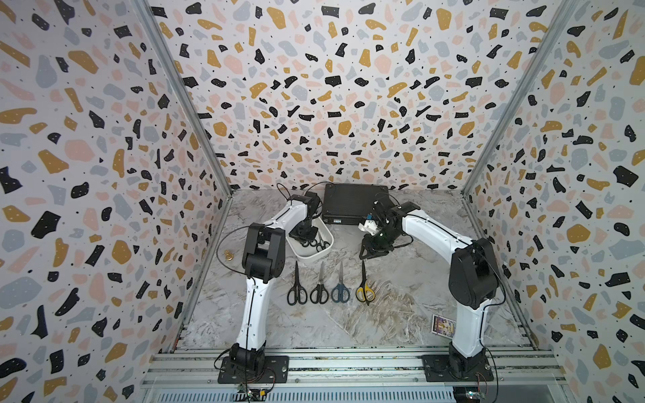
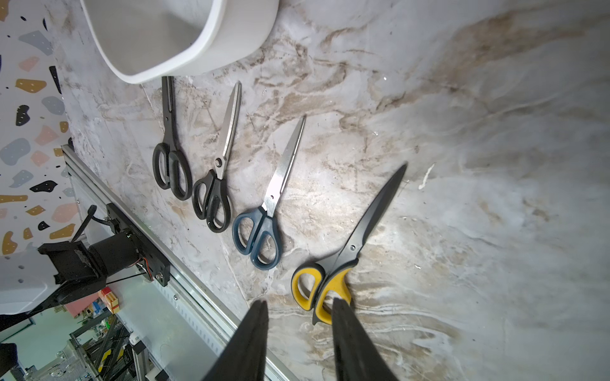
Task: Take the scissors out of the storage box
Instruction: Pick up the scissors from the storage box, then place the scissors at the center of the board.
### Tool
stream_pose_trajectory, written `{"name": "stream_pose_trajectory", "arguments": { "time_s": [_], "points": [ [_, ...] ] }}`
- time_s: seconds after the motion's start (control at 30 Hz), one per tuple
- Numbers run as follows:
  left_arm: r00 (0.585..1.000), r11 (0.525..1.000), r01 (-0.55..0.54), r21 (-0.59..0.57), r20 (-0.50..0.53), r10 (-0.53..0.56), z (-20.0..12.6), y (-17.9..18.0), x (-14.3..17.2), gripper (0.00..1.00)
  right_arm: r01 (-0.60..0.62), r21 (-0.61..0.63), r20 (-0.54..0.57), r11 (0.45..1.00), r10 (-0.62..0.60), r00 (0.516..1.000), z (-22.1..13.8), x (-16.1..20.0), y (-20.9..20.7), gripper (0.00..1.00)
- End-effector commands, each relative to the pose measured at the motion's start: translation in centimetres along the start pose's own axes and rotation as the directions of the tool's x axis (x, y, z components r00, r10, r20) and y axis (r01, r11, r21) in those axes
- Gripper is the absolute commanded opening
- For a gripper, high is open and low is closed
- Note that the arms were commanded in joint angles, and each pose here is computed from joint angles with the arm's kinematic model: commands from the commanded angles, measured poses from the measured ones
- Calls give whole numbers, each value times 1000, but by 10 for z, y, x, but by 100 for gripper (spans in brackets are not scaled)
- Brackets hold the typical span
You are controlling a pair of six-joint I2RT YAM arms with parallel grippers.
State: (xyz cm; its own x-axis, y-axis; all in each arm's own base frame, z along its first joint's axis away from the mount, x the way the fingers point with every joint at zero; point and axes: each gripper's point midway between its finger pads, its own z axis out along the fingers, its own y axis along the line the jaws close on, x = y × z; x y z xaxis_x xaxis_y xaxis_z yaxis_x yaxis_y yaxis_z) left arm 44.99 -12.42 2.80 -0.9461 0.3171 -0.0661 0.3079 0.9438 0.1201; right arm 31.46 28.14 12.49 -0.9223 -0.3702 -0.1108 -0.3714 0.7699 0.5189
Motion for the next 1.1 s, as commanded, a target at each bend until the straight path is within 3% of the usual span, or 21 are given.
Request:
{"name": "stream_pose_trajectory", "arguments": {
  "time_s": [0.0,0.2,0.43,0.83,1.07],
  "points": [
    [986,996,64,54,148,-72,-60,-2,-15,0,46,-11,31,999,-45,999,-17,-7,13,38],
    [929,968,92,234,329,-168,-139,-21,-21,0,172,-49,225,984,-157,962,-69,-42,54,40],
    [902,944,15,331,402,-156,-184,-57,0,0,276,-139,429,951,-194,882,-122,-69,104,46],
    [858,908,-16,418,473,-202,-222,-107,16,0,242,-209,422,947,-136,896,-109,-75,106,46],
    [849,921,-37,388,498,-176,-228,-116,27,0,237,-250,405,939,-121,906,-100,-70,110,44]
  ]
}}
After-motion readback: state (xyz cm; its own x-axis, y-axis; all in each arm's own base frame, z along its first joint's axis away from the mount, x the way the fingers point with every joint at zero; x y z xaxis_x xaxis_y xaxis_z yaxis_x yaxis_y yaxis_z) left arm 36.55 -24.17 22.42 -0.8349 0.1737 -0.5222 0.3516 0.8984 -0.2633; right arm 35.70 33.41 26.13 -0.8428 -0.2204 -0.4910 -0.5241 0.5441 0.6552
